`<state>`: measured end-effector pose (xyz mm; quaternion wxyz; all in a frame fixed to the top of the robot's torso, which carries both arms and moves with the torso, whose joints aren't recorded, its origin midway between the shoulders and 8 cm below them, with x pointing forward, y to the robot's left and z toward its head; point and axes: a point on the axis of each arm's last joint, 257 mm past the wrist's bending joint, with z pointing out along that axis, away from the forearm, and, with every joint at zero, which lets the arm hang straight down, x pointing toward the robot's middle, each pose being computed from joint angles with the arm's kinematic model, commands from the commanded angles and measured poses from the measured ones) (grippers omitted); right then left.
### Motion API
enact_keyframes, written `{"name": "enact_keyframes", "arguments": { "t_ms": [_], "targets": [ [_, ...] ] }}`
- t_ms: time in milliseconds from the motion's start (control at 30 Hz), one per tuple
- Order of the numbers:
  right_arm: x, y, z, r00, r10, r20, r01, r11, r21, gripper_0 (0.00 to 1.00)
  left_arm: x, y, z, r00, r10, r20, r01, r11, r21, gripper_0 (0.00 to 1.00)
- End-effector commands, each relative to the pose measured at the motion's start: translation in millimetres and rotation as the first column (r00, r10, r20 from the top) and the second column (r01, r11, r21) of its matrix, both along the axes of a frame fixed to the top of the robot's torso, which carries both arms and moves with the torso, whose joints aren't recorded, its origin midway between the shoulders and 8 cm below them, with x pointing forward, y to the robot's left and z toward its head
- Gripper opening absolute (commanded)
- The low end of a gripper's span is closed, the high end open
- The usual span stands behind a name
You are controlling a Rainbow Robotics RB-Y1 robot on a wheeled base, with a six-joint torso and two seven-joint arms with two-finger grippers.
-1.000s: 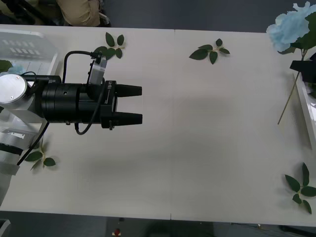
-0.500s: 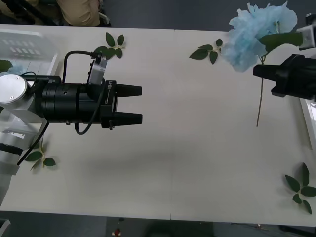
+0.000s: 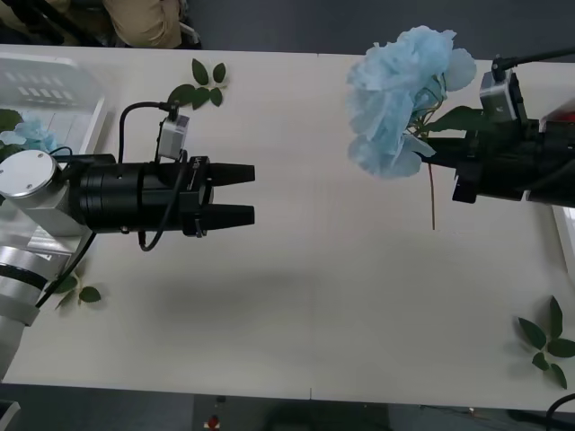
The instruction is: Put the red flowers into the right box and the blue flowers into the left box
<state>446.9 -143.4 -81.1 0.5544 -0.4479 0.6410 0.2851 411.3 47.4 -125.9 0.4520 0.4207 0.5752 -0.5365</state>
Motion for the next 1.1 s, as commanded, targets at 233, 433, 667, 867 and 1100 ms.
{"name": "enact_keyframes", "arguments": {
  "t_ms": [233, 433, 667, 867, 1100],
  "targets": [
    [-24.8, 55.1, 45.5, 0.981, 0.123, 0.150, -0.146, 0.977, 0.155, 0.00, 21.3, -35.0, -0.3, 0.998, 0.055, 0.015, -0.056, 0.998, 0.035, 1.00],
    [-36.4, 81.1, 55.4, 0.974, 0.169, 0.154, -0.202, 0.950, 0.236, 0.00, 32.7, -67.1, 2.1, 0.996, 0.087, 0.009, -0.087, 0.996, 0.013, 1.00],
    [-40.8, 110.2, 53.4, 0.968, 0.195, 0.158, -0.231, 0.938, 0.258, 0.00, 40.8, -107.4, 3.7, 0.996, 0.067, -0.053, -0.069, 0.997, -0.022, 1.00],
    [-34.9, 116.2, 59.6, 0.970, 0.172, 0.169, -0.215, 0.936, 0.279, 0.00, 46.4, -123.0, 2.7, 0.996, 0.054, -0.076, -0.056, 0.998, -0.020, 1.00],
    [-33.0, 116.1, 61.0, 0.972, 0.164, 0.170, -0.208, 0.936, 0.285, 0.00, 45.1, -127.0, 4.6, 0.997, 0.047, -0.069, -0.048, 0.999, -0.016, 1.00]
  ]
}}
